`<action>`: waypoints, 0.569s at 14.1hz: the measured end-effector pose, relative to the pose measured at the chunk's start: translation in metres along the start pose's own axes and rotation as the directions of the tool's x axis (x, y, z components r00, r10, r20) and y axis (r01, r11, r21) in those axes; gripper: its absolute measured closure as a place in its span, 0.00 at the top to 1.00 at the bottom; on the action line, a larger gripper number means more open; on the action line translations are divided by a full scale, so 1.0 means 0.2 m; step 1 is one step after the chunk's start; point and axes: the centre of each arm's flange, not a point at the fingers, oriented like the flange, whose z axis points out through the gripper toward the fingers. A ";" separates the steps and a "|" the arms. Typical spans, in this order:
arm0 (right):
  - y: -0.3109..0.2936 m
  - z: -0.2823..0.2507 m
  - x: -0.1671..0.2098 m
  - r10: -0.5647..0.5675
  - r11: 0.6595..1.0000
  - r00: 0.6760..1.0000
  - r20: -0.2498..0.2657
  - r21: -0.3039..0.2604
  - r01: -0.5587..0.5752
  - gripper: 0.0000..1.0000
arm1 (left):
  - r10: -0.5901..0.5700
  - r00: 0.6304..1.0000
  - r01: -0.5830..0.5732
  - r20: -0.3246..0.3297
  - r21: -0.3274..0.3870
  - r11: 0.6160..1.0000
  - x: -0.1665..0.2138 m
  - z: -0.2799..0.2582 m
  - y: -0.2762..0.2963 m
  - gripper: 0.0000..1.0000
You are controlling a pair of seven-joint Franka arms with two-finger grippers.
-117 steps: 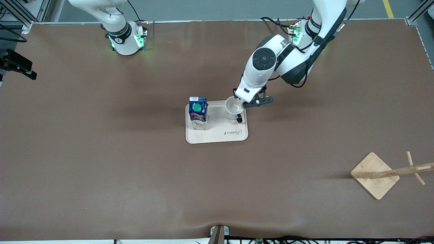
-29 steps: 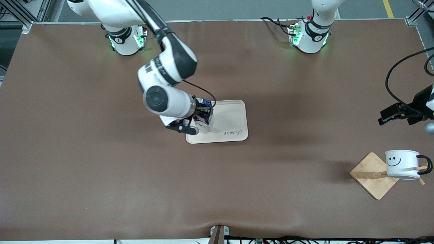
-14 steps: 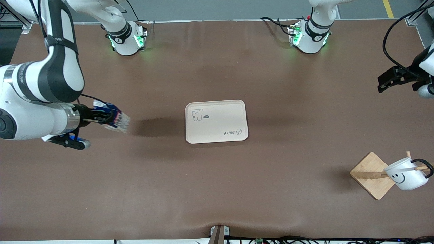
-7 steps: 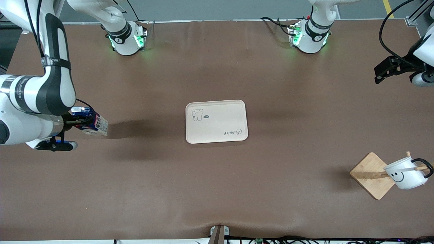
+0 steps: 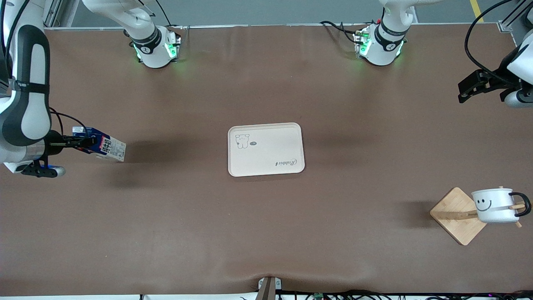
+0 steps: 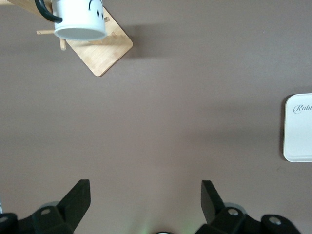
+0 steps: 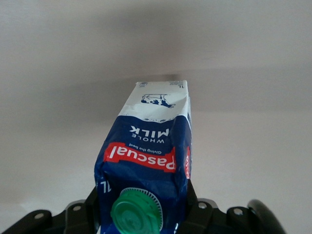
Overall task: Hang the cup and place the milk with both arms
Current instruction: 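Lower the milk carton onto the table with the right gripper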
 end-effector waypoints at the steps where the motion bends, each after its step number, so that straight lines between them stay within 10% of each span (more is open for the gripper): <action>1: 0.03 0.03 0.00 0.003 1.000 1.000 0.007 0.005 -0.003 0.65 | -0.002 1.000 0.002 -0.002 0.000 1.000 0.00 0.00 -0.01 1.00; 8: 0.05 0.14 0.01 -0.027 1.000 1.000 0.005 0.005 0.027 0.65 | -0.021 0.997 0.021 -0.077 0.004 1.000 -0.04 0.00 -0.05 1.00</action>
